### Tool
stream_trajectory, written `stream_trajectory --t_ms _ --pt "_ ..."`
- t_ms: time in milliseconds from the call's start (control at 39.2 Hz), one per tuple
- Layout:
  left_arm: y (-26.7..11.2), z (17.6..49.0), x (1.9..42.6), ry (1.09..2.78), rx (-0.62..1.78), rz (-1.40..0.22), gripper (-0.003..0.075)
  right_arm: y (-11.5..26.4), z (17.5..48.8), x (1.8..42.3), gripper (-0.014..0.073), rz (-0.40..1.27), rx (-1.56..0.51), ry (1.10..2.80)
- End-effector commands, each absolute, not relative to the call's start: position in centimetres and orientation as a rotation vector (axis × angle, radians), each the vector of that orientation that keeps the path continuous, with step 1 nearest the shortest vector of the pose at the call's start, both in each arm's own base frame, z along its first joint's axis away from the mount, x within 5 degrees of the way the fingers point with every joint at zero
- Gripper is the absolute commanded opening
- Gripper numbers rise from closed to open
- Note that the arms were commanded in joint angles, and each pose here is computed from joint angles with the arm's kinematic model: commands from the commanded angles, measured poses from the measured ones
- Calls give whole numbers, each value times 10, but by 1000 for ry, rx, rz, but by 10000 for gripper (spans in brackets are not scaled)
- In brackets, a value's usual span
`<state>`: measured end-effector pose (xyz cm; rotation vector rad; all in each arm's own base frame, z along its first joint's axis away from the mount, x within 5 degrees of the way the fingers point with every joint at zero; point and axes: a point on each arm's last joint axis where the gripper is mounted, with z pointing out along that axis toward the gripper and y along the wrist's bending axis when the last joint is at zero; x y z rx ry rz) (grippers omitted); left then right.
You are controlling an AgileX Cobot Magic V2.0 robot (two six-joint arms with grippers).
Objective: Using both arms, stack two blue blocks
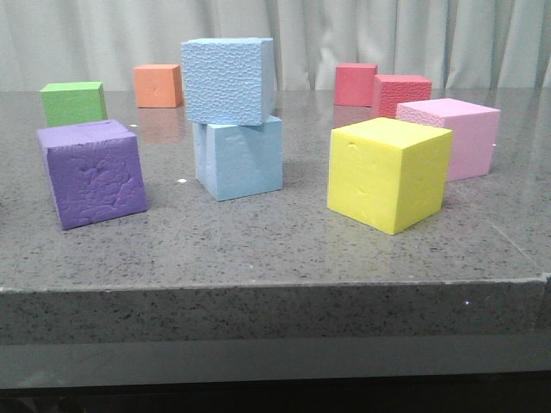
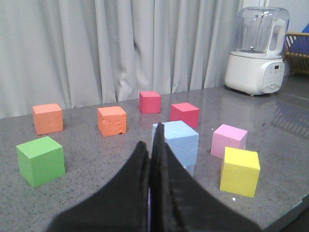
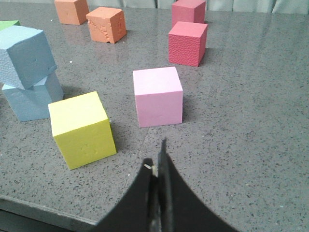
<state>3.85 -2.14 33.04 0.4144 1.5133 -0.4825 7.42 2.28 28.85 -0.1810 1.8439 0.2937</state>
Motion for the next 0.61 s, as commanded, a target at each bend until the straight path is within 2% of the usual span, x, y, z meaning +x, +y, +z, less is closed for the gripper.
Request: stream_trajectory --t_ms 0,102,306,586 --pt "-25 336 39 1440 428 -509 -20 24 304 75 -66 309 -180 1743" --pt "-29 326 41 1454 460 -495 -20 24 304 75 -66 309 -180 1743" --pt "-24 307 42 1475 365 -452 -20 24 304 75 -66 309 -180 1743" --pt "-11 259 38 1491 176 -263 -20 24 304 75 -66 309 -180 1743"
